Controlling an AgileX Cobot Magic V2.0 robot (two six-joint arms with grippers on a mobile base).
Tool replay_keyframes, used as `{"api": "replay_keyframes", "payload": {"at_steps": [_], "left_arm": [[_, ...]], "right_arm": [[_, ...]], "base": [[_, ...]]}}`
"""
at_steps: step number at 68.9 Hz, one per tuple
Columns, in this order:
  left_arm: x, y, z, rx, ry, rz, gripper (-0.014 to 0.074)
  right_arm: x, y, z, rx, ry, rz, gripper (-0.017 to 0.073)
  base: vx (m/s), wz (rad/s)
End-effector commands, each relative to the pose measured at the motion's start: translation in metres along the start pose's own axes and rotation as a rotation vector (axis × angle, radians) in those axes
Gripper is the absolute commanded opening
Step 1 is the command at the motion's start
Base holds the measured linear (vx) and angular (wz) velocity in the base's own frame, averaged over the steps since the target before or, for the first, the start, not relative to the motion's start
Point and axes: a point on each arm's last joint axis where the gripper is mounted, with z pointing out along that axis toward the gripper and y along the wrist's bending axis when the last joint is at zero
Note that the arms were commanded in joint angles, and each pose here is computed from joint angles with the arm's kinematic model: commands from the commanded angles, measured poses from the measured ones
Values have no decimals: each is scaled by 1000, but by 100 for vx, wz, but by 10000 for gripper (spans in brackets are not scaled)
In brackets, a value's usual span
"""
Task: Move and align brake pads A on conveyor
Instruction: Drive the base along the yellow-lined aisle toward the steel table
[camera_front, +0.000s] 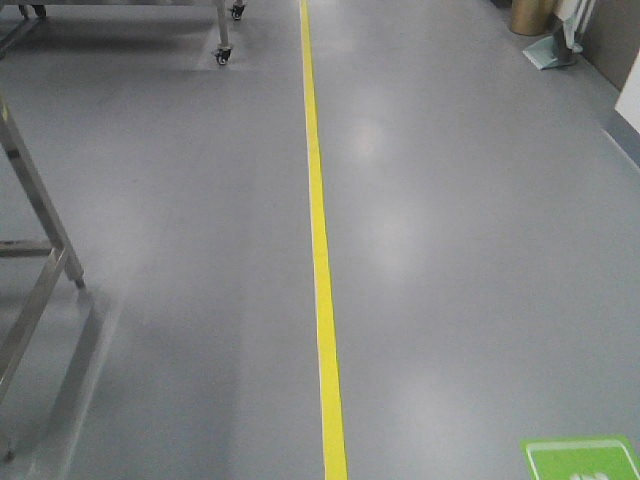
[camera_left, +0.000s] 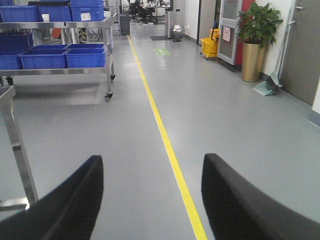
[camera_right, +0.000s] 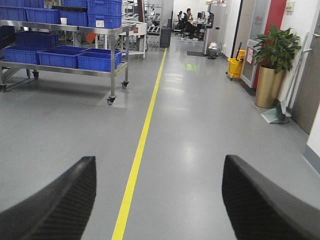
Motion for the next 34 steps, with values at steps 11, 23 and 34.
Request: {"api": "replay_keyframes", "payload": {"at_steps": [11,23,34], "left_arm": [[-15,-1,0,8,-90,-6,412],[-15,-1,0,8,-90,-6,412],[-15,-1,0,8,-90,-6,412]], "right_arm": [[-15,-2,-1,18,-85,-11,514],[-15,-2,-1,18,-85,-11,514],[-15,-2,-1,18,-85,-11,514]], "base": [[77,9],[74,8],[71,1]]}}
